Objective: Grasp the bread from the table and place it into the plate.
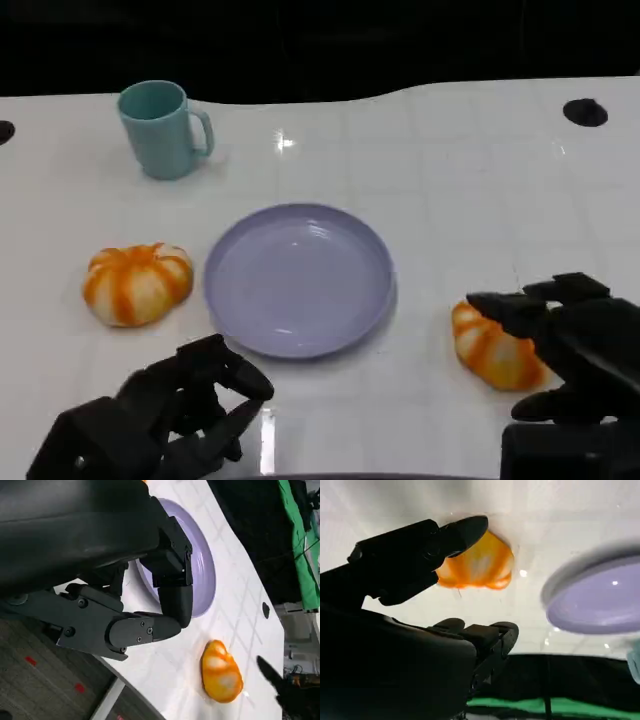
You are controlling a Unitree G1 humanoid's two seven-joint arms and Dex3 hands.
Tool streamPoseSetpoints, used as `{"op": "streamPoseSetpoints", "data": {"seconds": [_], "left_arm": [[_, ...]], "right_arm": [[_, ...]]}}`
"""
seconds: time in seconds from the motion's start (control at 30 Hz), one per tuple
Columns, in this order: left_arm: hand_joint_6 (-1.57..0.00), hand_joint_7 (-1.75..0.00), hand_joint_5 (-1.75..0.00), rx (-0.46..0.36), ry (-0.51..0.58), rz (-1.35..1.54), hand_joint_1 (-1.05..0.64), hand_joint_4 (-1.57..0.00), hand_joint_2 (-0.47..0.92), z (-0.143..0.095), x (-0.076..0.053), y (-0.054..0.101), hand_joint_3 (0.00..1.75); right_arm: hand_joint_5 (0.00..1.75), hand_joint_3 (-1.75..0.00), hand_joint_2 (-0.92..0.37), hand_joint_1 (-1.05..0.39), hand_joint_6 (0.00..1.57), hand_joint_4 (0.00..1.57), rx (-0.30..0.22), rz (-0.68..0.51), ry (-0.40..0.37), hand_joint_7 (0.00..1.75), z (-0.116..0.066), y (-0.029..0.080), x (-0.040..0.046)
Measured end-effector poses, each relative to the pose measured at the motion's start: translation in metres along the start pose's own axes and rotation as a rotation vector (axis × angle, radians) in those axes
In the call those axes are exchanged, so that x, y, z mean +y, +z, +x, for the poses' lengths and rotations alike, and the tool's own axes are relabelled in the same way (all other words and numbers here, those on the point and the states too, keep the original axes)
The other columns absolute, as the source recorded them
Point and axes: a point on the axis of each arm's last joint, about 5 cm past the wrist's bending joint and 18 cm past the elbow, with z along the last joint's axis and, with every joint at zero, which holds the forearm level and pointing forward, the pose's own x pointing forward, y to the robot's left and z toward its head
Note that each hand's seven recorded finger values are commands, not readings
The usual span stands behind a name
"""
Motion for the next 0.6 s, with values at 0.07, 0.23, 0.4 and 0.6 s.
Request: {"op": "streamPoseSetpoints", "data": {"seconds": [0.07,0.23,0.4,0.6], "left_arm": [[-0.59,-1.34,-1.75,0.000,0.001,0.000,-0.42,-0.66,0.92,0.000,0.000,0.000,0.47],[-0.58,-1.34,-1.75,-0.001,0.002,0.001,-0.39,-0.65,0.92,-0.001,0.000,0.002,0.48],[-0.58,-1.34,-1.75,-0.002,0.003,0.003,-0.39,-0.64,0.92,-0.002,0.001,0.004,0.49],[-0.58,-1.33,-1.75,0.000,0.005,0.001,-0.37,-0.64,0.92,-0.002,0.001,0.004,0.48]], "right_arm": [[0.52,-0.02,-0.87,-0.52,0.28,0.02,0.015,-0.003,0.019,0.00,0.006,-0.001,0.0021],[0.49,-0.03,-0.92,-0.54,0.27,0.02,0.055,-0.022,0.077,0.00,0.020,-0.005,0.0130],[0.47,-0.05,-0.92,-0.56,0.27,0.04,0.089,-0.047,0.096,0.00,0.031,-0.008,0.0200],[0.44,-0.02,-0.91,-0.46,0.44,0.31,0.101,-0.058,0.087,0.05,0.049,-0.010,0.0332]]}}
